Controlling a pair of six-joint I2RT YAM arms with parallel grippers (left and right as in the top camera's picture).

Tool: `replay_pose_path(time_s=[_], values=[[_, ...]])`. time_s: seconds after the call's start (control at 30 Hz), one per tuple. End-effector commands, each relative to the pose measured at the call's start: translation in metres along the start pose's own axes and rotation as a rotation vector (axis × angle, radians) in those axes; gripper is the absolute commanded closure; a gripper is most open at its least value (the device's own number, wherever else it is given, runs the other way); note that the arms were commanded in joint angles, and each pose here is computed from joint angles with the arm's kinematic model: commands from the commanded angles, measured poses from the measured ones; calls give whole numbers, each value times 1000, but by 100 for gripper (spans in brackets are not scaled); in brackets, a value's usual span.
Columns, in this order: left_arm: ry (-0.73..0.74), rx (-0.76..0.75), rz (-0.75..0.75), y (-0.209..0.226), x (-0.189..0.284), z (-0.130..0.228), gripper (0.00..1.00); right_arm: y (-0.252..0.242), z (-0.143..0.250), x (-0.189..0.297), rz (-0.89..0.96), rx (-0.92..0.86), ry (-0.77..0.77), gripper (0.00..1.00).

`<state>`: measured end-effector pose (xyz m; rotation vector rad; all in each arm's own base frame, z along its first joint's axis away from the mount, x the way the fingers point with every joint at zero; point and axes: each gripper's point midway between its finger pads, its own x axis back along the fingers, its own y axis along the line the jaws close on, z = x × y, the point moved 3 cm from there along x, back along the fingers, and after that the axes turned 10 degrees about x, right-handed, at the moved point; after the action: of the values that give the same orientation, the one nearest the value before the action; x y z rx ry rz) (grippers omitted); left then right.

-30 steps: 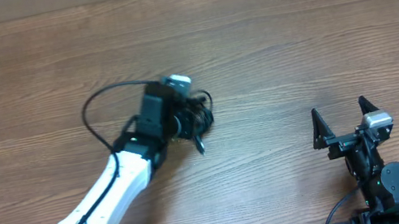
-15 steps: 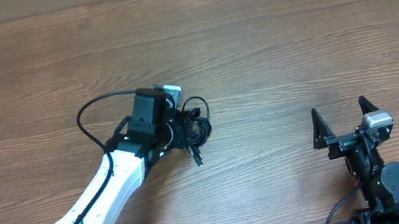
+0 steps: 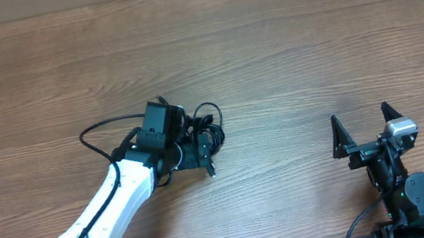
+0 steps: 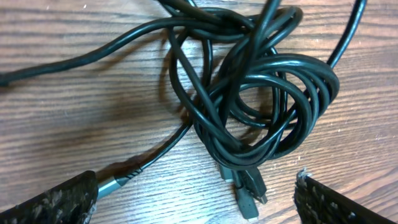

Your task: Untangle cables

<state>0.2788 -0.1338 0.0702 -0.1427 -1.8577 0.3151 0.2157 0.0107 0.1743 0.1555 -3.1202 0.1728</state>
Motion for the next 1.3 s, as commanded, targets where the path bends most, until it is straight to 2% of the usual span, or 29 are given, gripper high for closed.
replay_pose_path(time_s=[0.0,0.3,0.33,0.37,0.47,0.5,0.57,0.6,0.67,0.8,0.87,1.0,1.13,1.27], values=[[12,146,33,-6,1,-1,0,0,2,0,5,0,-2,0],[63,159,131,-21,3,5,0,0,2,0,5,0,-2,0],[65,173,127,-21,3,5,8,0,2,0,5,0,-2,0],[66,192,123,-20,2,5,11,0,2,0,5,0,-2,0],[82,346,93,-16,1,8,8,0,2,0,5,0,-2,0],[99,479,57,-11,0,12,16,0,2,0,5,0,-2,0],[93,539,38,-10,0,13,34,0,2,0,5,0,-2,0],[81,568,24,-8,-1,12,38,0,2,0,5,0,-2,0],[53,610,-7,-6,-1,11,38,0,2,0,5,0,-2,0],[9,618,-30,-7,-2,9,32,0,2,0,5,0,-2,0],[-10,603,-22,-11,-3,6,33,0,2,0,5,0,-2,0],[-58,598,-38,-14,-3,4,49,0,2,0,5,0,-2,0],[-115,632,-99,-9,-5,4,49,0,2,0,5,0,-2,0],[-99,673,-106,-15,-15,11,47,0,2,0,5,0,-2,0]])
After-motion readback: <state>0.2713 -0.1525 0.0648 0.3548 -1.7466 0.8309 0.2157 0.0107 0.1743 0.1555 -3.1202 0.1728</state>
